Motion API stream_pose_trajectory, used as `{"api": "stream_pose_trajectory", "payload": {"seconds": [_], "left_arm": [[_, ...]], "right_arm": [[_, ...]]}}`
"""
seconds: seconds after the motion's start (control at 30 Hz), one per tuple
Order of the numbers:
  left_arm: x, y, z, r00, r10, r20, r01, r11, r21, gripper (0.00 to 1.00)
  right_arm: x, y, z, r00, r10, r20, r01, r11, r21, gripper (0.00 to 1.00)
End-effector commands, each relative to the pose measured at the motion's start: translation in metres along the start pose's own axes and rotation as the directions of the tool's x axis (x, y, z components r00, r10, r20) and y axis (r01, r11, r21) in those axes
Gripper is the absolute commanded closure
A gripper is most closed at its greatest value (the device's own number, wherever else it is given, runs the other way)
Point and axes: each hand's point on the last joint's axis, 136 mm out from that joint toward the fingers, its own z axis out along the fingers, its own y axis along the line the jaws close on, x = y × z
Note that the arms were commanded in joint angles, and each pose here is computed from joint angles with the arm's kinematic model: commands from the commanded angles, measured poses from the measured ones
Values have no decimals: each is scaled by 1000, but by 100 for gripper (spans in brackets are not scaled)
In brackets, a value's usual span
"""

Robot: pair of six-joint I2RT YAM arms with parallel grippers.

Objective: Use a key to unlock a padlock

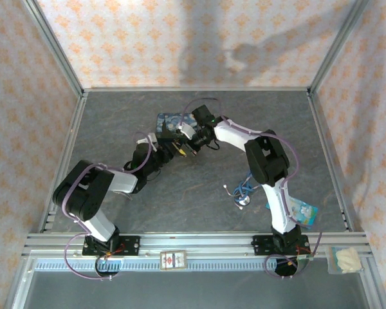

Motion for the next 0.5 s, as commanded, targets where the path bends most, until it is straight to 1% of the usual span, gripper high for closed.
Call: {"api": "stream_pose_trajectory", "payload": {"seconds": [0.0, 0.1, 0.3, 0.37, 0.47], "left_arm": [[-19, -15, 5, 995, -26, 99, 21, 998, 51, 65], [-17, -7, 13, 994, -33, 100, 30, 999, 26, 65], [-17, -7, 28, 992, -63, 110, 56, 996, 66, 66], [-17, -8, 33, 992, -66, 108, 58, 995, 78, 70], [-17, -5, 39, 993, -53, 108, 47, 997, 62, 76]], "right_arm": [[6, 10, 5, 1000, 21, -11, -21, 1000, -23, 100], [5, 12, 4, 1000, 18, -1, -18, 1000, -26, 100], [7, 13, 4, 1000, 22, -3, -22, 999, -27, 100], [7, 13, 4, 1000, 24, -4, -24, 999, -27, 100], [6, 13, 4, 1000, 27, -3, -27, 999, -27, 100]]}}
